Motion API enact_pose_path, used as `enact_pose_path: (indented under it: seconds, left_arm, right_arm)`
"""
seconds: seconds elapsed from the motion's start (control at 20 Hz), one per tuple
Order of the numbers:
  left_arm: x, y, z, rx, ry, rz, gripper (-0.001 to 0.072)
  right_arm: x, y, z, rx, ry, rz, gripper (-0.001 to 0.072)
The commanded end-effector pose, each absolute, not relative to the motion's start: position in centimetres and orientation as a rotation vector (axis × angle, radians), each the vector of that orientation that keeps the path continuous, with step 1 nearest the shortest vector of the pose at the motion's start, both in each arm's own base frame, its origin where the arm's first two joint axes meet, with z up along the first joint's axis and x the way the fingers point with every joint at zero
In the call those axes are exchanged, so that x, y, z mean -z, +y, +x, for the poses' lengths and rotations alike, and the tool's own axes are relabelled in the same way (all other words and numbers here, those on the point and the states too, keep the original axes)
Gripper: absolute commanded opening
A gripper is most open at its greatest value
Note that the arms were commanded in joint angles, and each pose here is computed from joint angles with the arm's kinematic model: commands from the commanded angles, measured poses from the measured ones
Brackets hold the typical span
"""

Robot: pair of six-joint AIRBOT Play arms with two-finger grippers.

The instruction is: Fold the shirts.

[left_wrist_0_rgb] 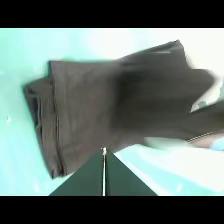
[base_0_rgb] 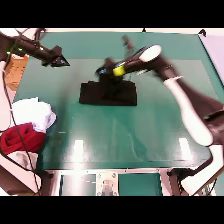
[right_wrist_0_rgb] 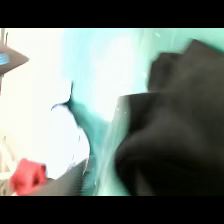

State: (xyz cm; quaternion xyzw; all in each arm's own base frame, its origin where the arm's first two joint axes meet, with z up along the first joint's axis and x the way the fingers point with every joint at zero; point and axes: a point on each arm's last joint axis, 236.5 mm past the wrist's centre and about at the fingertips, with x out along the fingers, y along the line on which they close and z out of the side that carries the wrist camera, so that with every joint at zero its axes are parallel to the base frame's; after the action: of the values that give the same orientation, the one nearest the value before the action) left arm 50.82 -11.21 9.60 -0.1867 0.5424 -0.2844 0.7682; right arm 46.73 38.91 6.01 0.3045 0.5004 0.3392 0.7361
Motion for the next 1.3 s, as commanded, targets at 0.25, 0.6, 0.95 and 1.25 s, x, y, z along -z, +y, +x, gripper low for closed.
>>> enact_pose_path:
  seconds: [0.25, 0.6, 0.95, 1.25]
  left_arm:
    - [-9.0, -8.9, 50.3, 0.596, 1.199, -0.367, 0.0025]
    - [-9.0, -8.9, 50.7, 0.588, 1.183, -0.370, 0.0025]
    - [-9.2, -8.8, 51.1, 0.580, 1.166, -0.373, 0.0025]
    - [-9.1, -8.9, 51.1, 0.581, 1.169, -0.372, 0.0025]
  right_arm:
    - [-4.2, 37.1, 48.6, -0.718, 0.969, 0.388, 0.0517]
    - [0.8, 12.9, 49.0, -0.343, 1.284, 0.548, 0.0537]
    - [9.7, 15.7, 45.8, -0.401, 1.397, 0.872, 0.0538]
    - [7.1, 22.4, 48.2, -0.595, 1.311, 0.967, 0.0287]
